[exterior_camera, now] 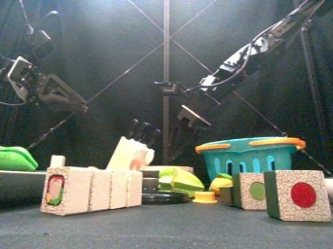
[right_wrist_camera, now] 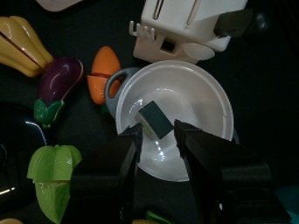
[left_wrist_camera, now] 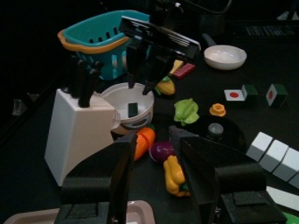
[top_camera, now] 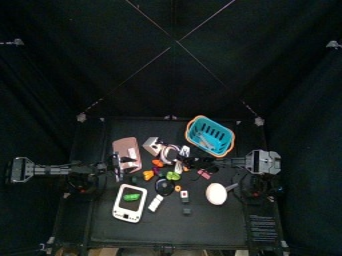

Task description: Grab sushi piece

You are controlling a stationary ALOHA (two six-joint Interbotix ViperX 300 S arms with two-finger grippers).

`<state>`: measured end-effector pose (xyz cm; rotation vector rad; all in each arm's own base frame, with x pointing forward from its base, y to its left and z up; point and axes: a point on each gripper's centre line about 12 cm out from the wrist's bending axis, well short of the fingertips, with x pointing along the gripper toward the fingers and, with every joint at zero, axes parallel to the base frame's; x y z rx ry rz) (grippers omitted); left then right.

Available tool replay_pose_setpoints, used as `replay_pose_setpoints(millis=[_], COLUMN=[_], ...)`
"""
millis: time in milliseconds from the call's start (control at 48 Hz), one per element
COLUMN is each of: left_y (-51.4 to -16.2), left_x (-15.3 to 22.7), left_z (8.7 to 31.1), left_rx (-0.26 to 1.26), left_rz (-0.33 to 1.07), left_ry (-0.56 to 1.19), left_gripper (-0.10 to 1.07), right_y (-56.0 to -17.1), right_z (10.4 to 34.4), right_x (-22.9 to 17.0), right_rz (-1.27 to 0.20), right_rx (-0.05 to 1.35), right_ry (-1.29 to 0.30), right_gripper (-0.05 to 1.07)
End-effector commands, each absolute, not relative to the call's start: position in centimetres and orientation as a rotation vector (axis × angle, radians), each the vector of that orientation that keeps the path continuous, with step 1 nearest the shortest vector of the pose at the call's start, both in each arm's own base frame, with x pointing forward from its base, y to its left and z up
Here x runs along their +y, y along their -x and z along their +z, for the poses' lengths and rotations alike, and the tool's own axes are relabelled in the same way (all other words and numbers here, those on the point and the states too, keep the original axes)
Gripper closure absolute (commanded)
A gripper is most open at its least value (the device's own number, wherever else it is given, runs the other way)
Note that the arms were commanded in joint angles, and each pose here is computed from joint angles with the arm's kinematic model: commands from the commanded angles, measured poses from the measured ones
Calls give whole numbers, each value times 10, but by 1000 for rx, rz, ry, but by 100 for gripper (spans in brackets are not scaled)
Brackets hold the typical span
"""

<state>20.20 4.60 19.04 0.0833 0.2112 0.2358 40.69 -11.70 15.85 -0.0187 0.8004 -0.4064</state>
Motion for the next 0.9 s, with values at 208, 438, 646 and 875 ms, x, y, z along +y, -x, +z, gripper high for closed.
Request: replay_pose_setpoints(millis=[208,438,646,875], left_y=[-205,-204,-205,-204], left_x=[46,46,46,46], left_z=[194,194,193,193], left_rx=[200,206,208,217], left_rz=[236,235,235,232], left_ry=[-84,-83,-83,-82], left_gripper=[21,21,21,21], right_y=[-405,-381,-355,-342], right_z=[194,199,188,177], right_x=[-94,-42,5,36], right_rz=[-370,-262,-139,-61], right_rx=[713,713,745,778], right_ry=[-11,0,26,35], right_gripper=[29,29,29,29])
